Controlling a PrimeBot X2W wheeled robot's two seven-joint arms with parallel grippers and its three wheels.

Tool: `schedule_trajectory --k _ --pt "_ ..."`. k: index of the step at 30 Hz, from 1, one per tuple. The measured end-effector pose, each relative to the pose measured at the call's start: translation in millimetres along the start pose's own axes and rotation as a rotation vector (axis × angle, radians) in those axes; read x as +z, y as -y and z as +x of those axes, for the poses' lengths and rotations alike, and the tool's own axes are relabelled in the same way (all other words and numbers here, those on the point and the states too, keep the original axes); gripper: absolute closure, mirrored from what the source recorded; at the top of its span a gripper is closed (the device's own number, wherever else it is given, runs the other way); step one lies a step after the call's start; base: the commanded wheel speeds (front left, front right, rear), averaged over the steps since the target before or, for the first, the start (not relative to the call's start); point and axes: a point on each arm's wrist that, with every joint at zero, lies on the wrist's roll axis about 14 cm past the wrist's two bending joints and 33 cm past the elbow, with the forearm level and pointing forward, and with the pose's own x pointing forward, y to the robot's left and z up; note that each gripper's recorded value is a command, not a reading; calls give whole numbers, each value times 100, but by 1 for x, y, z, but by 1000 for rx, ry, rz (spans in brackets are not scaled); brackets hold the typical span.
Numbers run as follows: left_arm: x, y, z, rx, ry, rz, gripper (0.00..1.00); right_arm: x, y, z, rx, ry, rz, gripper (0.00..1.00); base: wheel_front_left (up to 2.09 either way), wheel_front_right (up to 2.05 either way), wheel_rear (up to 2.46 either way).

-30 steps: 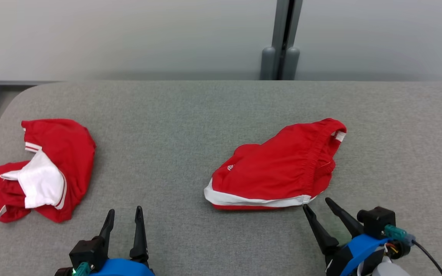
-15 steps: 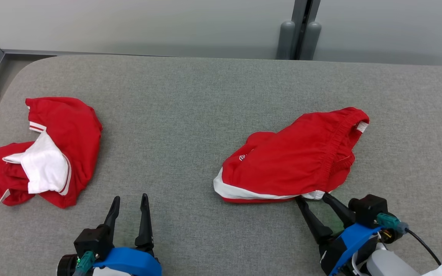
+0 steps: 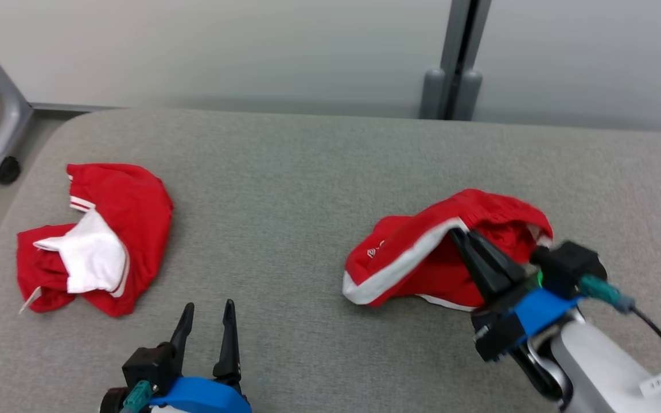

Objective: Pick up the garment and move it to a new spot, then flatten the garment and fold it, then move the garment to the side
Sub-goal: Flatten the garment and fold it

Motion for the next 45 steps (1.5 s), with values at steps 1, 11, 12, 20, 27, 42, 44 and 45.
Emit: schedule_trajectory --k 1,11,12,20,27,42,44,45 --pt "1 0 -3 0 4 -4 0 14 -7 8 31 34 -22 100 0 0 0" --pt "-11 -19 -44 67 0 -58 0 177 -122 63 372 410 -178 100 0 0 0" --pt "-14 -20 -46 71 -7 -60 0 186 -125 62 378 432 -180 100 0 0 0" --pt "-27 -14 -46 43 -52 -58 0 135 -55 33 212 283 -164 100 0 0 0" --pt "-29 10 -33 -40 -70 -43 0 -15 40 -51 -72 -152 -62 100 0 0 0" --pt "-16 30 -16 -100 -39 11 0 -53 109 -127 -387 -272 -30 0 0 0 0" --pt "-10 31 -13 -102 -21 35 0 -28 117 -121 -416 -186 -52 0 0 0 0" --pt "-7 30 -12 -98 -12 42 0 -15 118 -117 -422 -139 -61 0 0 0 0"
